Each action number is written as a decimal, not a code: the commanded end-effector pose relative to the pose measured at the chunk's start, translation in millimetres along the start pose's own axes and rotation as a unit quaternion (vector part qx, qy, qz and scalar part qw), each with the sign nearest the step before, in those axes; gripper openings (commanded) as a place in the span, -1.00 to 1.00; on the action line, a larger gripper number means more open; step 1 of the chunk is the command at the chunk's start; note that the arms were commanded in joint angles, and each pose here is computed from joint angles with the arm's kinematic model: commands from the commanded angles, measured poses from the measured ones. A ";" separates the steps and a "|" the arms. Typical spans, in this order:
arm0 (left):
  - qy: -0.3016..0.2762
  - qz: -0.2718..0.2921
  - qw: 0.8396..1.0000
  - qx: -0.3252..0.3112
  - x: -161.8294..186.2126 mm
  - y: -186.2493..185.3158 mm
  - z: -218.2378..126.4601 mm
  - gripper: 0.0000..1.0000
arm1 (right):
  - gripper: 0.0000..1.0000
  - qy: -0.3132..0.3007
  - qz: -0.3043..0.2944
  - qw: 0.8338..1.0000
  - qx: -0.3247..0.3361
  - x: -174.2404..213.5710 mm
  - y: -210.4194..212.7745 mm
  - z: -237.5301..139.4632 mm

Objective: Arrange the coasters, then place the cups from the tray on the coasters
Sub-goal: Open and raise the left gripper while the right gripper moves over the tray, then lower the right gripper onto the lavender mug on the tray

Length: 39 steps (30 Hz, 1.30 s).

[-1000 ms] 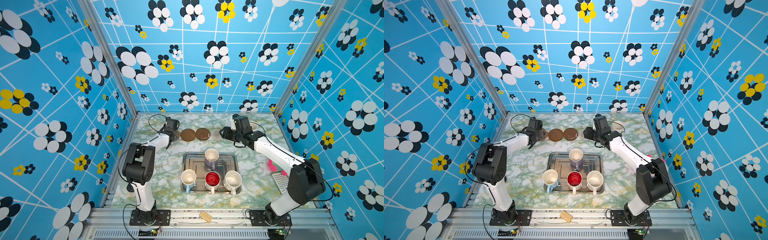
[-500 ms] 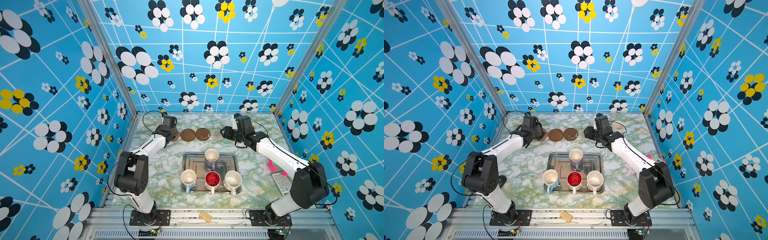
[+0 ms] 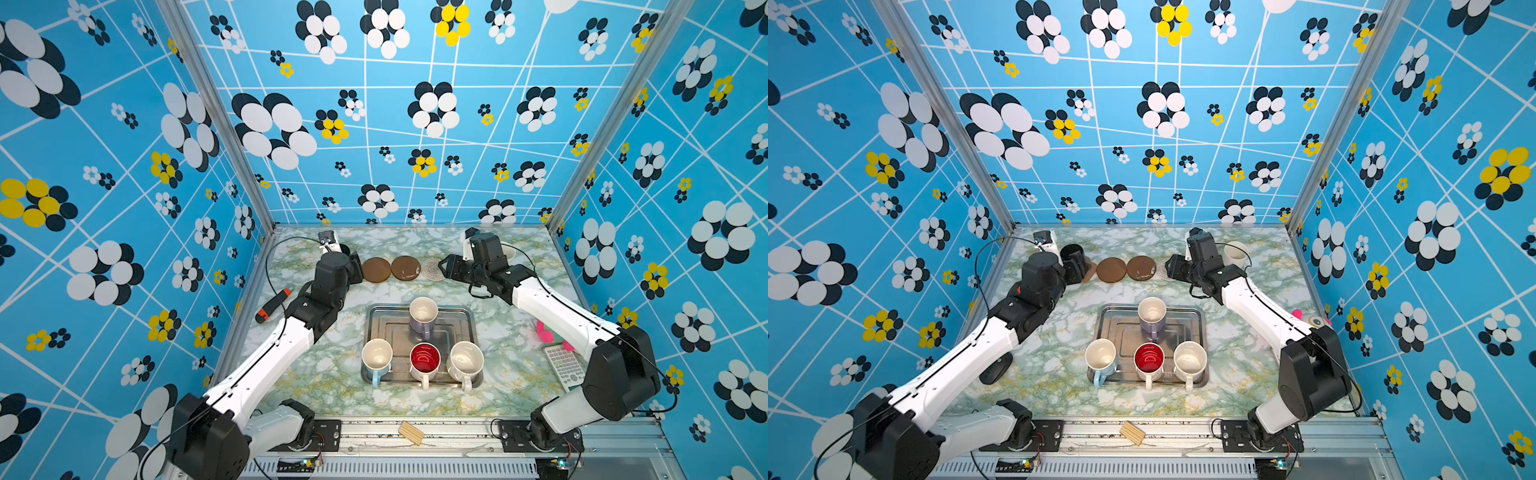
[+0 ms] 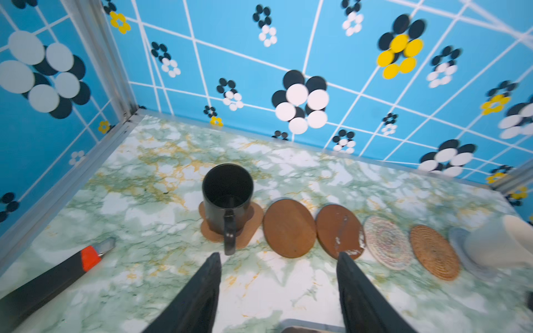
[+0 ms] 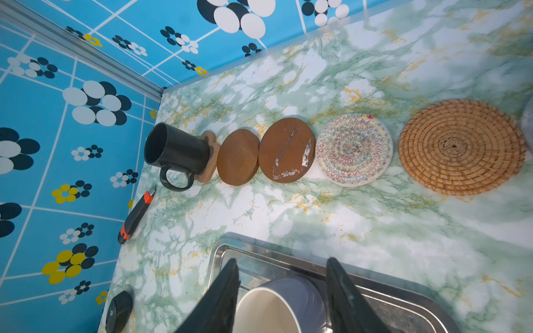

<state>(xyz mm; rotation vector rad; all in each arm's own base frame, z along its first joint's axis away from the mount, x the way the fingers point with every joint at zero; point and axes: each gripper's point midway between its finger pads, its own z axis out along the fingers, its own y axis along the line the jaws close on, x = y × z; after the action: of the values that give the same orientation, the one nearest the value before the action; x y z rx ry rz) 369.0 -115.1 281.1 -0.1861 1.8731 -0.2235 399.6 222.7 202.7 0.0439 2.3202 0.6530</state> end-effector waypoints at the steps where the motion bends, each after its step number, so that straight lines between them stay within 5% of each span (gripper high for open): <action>1: 0.005 -0.013 0.999 0.040 17.5 -14.5 -11.5 0.31 | 0.04 0.011 -0.030 0.999 0.009 3.1 11.5 -5.0; 9: -0.004 -0.008 0.995 0.098 16.9 -34.4 -32.1 0.32 | 0.07 0.045 -0.091 0.994 0.036 21.5 25.5 -21.6; 20: 0.006 0.048 0.996 0.075 29.0 -21.6 -33.9 0.41 | 0.11 0.130 -0.177 0.973 0.076 72.3 24.1 -46.3; 39: 0.022 0.049 0.994 0.097 37.0 -34.7 -23.0 0.59 | 0.18 0.222 -0.159 0.960 0.057 153.0 12.0 -40.1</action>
<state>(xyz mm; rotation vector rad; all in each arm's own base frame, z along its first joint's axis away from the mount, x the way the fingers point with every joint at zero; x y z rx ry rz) 335.6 -151.3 256.7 0.0207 1.9003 -0.3275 268.3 247.7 143.4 -0.4746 2.6729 0.3611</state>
